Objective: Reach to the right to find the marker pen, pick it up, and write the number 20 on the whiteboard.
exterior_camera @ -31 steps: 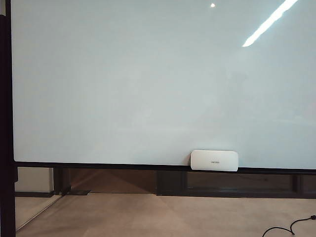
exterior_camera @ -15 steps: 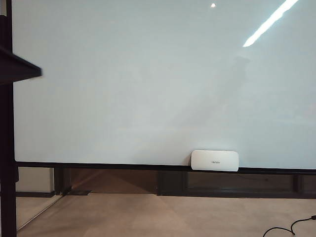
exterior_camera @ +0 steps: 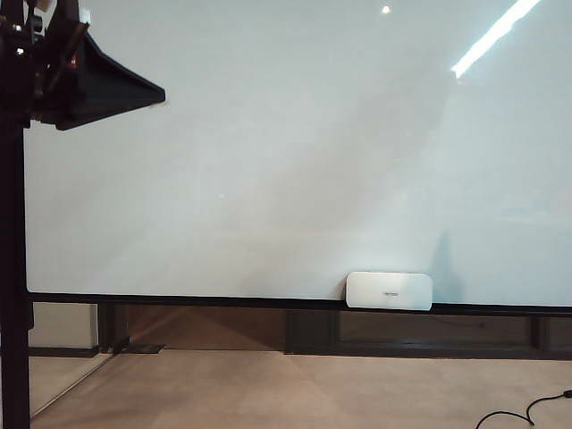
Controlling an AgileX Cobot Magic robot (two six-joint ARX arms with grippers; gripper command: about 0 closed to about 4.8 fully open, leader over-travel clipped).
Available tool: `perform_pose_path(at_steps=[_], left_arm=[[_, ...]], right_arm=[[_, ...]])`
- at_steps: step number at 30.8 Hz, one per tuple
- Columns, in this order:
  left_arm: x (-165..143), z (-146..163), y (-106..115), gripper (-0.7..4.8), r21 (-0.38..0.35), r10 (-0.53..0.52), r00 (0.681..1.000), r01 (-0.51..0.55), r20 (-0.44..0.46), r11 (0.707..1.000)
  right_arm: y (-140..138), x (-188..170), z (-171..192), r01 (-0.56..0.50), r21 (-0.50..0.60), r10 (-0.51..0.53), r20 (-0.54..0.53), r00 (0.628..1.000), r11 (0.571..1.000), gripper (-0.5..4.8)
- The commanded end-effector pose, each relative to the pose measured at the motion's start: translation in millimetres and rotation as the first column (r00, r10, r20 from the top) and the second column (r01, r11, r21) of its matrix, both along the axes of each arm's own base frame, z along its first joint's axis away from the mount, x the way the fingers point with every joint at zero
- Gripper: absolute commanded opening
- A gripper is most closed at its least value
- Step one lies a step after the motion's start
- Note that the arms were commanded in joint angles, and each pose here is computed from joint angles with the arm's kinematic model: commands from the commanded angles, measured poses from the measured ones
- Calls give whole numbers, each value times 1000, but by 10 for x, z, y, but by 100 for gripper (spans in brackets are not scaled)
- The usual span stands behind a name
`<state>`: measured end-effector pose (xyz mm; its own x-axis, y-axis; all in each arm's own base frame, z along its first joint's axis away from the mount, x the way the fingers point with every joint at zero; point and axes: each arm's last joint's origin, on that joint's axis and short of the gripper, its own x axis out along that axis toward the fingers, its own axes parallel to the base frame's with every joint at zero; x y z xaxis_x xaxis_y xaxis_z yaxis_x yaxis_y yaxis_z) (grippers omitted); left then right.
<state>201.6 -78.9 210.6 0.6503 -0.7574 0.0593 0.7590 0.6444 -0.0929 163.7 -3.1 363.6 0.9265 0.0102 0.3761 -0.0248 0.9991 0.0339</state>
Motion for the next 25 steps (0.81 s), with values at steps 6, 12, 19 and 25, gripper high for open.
perform_pose_path(at_steps=[6, 12, 19, 25], left_arm=[[5, 59, -8, -4, -21, -14, 1000, 14, 20, 1000], [5, 61, -9, -4, -4, -15, 999, 15, 43, 1000], [26, 82, -13, -4, 26, -5, 997, 3, 73, 1000], [43, 96, -17, -4, 56, 3, 995, -9, 99, 998]], right_arm=[[-763, 374, -163, 221, -36, -224, -194, 955, 975, -1], [-1436, 502, -450, 305, 35, -286, -262, 922, 952, -1], [-1779, 619, -709, 287, -38, -284, -312, 907, 957, -1], [-2104, 727, -900, 188, -25, -183, -379, 907, 982, -1]])
